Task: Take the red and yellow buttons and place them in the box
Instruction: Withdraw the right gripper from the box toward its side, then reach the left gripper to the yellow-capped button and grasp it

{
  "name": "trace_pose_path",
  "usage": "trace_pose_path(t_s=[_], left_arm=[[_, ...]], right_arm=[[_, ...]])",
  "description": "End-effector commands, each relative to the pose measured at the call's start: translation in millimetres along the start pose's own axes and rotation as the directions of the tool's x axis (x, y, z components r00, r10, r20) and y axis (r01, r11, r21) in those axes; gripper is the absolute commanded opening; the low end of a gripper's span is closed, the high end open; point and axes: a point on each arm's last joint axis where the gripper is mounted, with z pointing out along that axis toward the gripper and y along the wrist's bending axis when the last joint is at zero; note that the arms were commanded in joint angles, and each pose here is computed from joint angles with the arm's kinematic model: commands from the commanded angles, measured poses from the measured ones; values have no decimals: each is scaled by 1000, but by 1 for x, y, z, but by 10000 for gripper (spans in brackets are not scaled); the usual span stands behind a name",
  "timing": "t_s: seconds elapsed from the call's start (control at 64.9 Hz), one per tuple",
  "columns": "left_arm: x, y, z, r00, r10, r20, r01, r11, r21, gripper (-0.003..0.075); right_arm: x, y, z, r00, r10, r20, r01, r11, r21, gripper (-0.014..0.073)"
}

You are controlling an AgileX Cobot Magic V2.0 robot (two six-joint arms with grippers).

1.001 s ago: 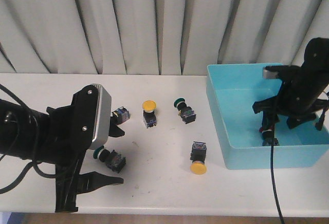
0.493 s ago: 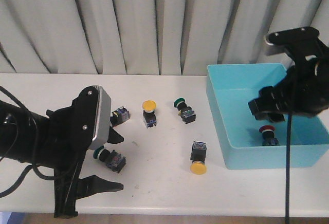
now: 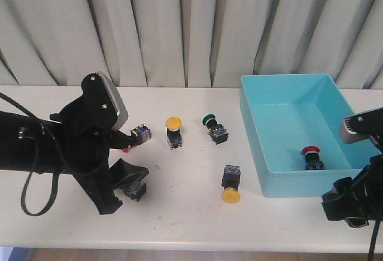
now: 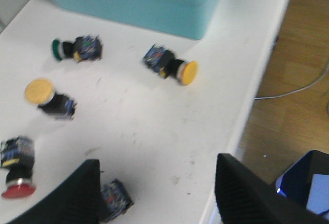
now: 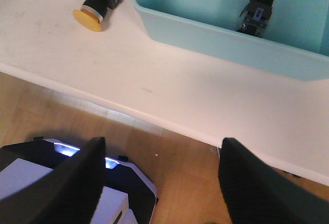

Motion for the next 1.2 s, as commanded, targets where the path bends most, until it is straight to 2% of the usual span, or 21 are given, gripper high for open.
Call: trace_pose_path(t_s=[0.0, 0.139, 0.262, 0.416, 0.847, 1.186], left_arm=[[-6, 13, 6, 998, -56, 21, 57, 994, -94, 445], [-5, 27, 32, 995, -82, -65, 76, 993, -95, 470], [-15, 38, 49, 992, -86, -94, 79, 994, -70, 540], [-28, 58, 74, 992, -23, -125, 11, 996, -92, 603], [-54, 107, 147, 972, 96, -213, -118, 989, -94, 596], [-56, 143, 192, 961, 78, -264, -94, 994, -47, 594]], right_arm=[[-9, -1, -10, 995, -13, 94, 12, 1000, 13, 454], [-10, -1, -10, 994, -14, 110, 12, 1000, 15, 454], [-12, -2, -10, 991, -23, 130, 20, 1000, 21, 454], [-14, -1, -10, 988, -42, 152, 39, 999, 22, 454], [-16, -1, -10, 983, -56, 174, 52, 998, 25, 454], [-16, -1, -10, 983, -53, 173, 50, 998, 22, 454]])
